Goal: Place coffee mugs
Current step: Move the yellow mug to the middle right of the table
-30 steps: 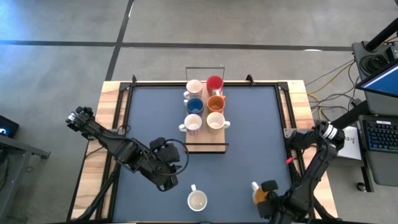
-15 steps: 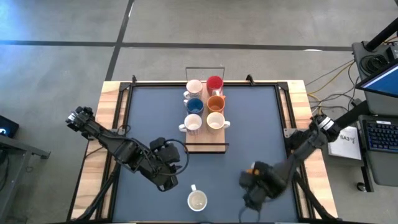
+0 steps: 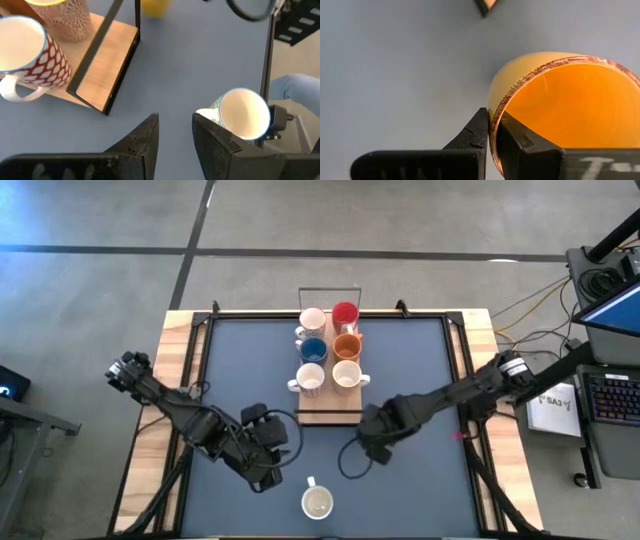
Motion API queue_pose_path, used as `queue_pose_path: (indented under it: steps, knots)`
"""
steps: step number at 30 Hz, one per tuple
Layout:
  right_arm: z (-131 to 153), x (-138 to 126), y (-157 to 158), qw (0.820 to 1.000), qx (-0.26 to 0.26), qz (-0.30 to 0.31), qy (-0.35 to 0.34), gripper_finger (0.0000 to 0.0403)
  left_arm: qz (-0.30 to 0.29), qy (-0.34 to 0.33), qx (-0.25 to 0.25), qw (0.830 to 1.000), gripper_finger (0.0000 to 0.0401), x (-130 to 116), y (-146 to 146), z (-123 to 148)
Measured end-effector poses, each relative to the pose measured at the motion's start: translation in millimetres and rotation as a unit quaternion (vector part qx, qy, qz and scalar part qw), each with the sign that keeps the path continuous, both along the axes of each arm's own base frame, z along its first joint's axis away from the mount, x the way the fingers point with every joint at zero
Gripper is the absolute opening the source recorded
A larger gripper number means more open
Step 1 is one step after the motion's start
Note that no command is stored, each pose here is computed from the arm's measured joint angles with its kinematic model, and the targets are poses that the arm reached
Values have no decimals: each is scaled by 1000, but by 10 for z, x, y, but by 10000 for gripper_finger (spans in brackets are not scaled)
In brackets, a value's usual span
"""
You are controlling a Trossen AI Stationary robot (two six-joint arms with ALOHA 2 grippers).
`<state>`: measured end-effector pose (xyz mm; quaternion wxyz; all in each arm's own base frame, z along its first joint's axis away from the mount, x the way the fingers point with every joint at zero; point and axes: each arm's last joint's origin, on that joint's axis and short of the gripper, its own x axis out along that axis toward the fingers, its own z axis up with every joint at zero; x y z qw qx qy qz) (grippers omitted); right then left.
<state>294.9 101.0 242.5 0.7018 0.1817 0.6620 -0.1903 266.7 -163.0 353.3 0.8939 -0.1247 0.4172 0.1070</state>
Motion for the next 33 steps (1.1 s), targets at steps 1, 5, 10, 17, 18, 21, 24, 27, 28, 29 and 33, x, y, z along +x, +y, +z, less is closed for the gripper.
queue_pose_path:
  steps: [1,5,10,17,18,21,24,27,28,29,33]
  knots:
    - [0,14,-30,1000,-2,0,-2,15,-2,2,1,1000,100,-7,-11,-14]
    - [-12,48,-116,1000,-6,23,-2,15,-11,10,5,1000,100,-37,-55,-63]
    - [-31,65,-149,999,-11,53,-2,15,-17,13,7,1000,100,-59,-91,-101]
    - [-133,18,-174,998,-34,60,6,15,-13,15,4,1000,100,-62,-103,-143]
    - [-140,9,-177,998,-34,60,9,15,-14,15,4,1000,100,-62,-103,-145]
    - [-128,-2,-179,998,-32,59,7,15,-14,15,2,1000,100,-60,-105,-144]
    - [-83,-34,-185,998,-24,59,4,17,-14,14,2,1000,100,-59,-106,-143]
    - [-31,-86,-197,998,-19,59,5,31,-13,13,0,1000,100,-58,-107,-142]
    - [-11,-102,-202,998,-18,59,4,38,-13,13,0,1000,100,-57,-107,-142]
    - [10,-111,-204,998,-18,59,-1,45,-13,12,-1,1000,100,-56,-108,-141]
    - [28,-117,-207,998,-18,63,-8,76,-13,9,-3,1000,100,-51,-112,-137]
